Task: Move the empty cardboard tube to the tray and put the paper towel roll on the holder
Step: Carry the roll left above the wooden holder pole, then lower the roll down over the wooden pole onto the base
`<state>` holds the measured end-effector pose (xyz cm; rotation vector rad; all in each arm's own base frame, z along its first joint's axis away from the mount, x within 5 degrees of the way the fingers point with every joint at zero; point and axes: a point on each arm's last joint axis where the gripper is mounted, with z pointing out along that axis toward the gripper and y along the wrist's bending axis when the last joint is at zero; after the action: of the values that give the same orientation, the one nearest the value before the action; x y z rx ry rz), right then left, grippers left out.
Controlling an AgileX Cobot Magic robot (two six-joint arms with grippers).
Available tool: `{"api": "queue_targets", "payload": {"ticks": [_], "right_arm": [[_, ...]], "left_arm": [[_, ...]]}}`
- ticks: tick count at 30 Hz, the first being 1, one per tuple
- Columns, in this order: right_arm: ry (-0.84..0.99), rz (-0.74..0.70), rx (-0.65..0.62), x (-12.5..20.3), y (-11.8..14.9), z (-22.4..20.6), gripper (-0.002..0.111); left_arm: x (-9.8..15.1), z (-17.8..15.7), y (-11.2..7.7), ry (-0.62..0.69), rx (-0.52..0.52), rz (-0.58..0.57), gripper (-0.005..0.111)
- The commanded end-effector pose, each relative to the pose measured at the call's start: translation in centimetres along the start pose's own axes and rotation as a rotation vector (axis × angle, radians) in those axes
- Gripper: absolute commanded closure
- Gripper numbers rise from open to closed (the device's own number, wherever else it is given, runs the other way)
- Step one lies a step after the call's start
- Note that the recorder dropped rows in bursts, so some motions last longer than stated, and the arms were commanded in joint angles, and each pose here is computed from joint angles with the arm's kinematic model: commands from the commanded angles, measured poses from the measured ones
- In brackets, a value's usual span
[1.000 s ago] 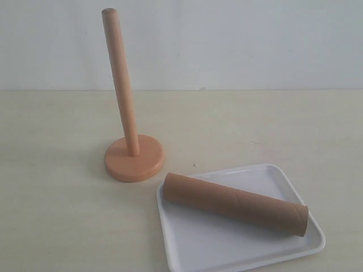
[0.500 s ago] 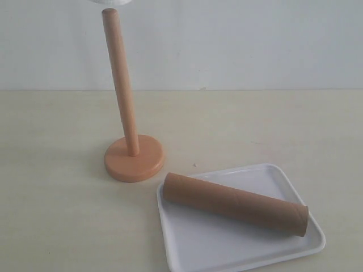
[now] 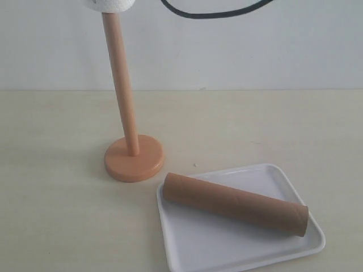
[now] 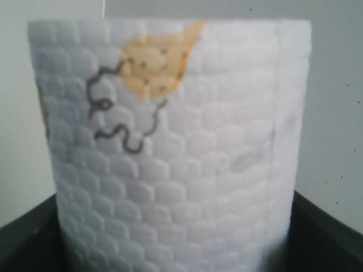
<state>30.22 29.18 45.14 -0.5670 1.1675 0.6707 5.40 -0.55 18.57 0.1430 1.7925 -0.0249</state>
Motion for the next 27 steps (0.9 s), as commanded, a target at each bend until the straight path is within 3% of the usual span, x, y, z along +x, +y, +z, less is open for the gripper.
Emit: {"api": "queue_targets", "payload": {"ticks": [1,27], "right_arm": [[-0.027,-0.021,-0.005,-0.2,0.1,0.3,0.109],[0.216,0.016,0.013,8.7,0.0,2.4,0.109]], "left_arm": [[0.1,0.0,0.0,0.0,0.001,-0.005,0.103],[0.1,0.0,0.0,0.0,0.001,-0.005,0.103]]}}
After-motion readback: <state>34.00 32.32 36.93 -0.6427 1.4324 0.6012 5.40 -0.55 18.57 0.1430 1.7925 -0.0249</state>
